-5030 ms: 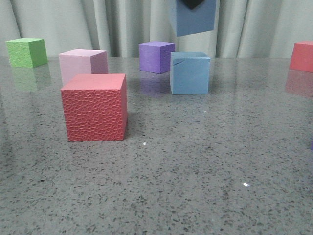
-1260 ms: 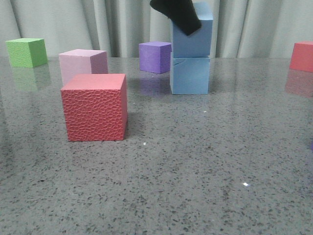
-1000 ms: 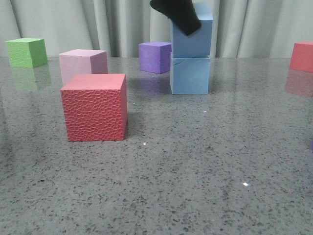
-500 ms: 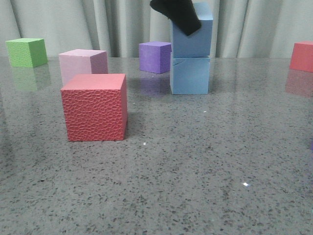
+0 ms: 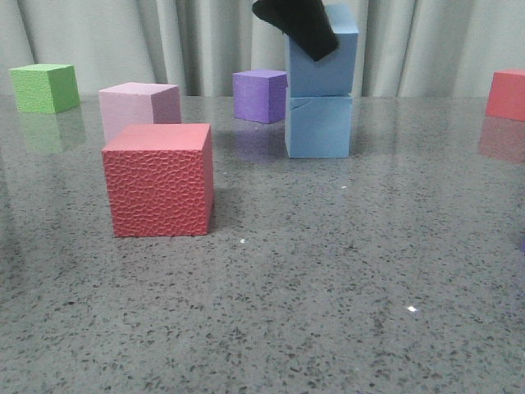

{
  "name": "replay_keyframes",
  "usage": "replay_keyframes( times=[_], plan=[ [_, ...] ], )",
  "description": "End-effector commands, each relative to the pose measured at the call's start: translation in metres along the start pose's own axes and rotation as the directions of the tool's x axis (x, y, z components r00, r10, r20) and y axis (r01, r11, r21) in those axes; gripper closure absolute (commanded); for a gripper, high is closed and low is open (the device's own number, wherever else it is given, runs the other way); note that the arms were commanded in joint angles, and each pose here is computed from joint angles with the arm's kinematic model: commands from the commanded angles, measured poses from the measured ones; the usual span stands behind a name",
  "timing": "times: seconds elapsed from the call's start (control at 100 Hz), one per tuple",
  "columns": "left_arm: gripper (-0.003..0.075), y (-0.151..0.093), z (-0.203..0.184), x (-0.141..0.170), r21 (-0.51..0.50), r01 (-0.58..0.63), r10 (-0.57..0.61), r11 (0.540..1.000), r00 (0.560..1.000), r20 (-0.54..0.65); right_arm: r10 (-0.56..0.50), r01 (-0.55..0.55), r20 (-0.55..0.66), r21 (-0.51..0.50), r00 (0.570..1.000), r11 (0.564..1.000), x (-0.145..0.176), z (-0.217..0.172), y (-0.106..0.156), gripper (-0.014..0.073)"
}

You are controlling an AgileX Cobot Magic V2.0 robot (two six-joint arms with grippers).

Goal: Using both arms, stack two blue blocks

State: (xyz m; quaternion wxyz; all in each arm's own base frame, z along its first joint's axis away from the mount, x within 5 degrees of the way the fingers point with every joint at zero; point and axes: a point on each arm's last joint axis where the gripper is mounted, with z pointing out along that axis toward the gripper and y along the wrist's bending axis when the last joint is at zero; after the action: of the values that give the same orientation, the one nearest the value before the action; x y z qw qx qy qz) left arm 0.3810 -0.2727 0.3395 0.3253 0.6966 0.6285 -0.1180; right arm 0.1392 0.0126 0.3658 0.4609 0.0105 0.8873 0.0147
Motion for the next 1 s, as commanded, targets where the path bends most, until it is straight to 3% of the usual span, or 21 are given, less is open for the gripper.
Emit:
replay_keyframes(
  times=[0.0,0.47,0.73,0.99],
  plan=[
    [0.0234,0.003,-0.034,-0.02,-0.097,-0.013,0.022,0.995,0.995,0.093,-0.006,0.007,0.104,-0.008,0.995,1.0,-0.012,-0.008,0.0,-0.0051],
    [0.0047,0.009,-0.035,-0.023,-0.168,-0.005,0.025,0.986,0.992,0.121,-0.006,0.007,0.104,-0.008,0.995,1.0,-0.012,-0.008,0.0,-0.0051],
    [0.0046,0.01,-0.035,-0.023,-0.17,0.01,0.011,0.985,0.992,0.125,-0.006,0.007,0.104,-0.008,0.995,1.0,-0.012,-0.008,0.0,-0.0051],
    [0.0046,0.007,-0.055,-0.029,-0.184,0.099,-0.069,0.978,0.984,0.162,-0.006,0.007,0.104,-0.008,0.995,1.0,-0.012,-0.008,0.0,-0.0051]
  ],
)
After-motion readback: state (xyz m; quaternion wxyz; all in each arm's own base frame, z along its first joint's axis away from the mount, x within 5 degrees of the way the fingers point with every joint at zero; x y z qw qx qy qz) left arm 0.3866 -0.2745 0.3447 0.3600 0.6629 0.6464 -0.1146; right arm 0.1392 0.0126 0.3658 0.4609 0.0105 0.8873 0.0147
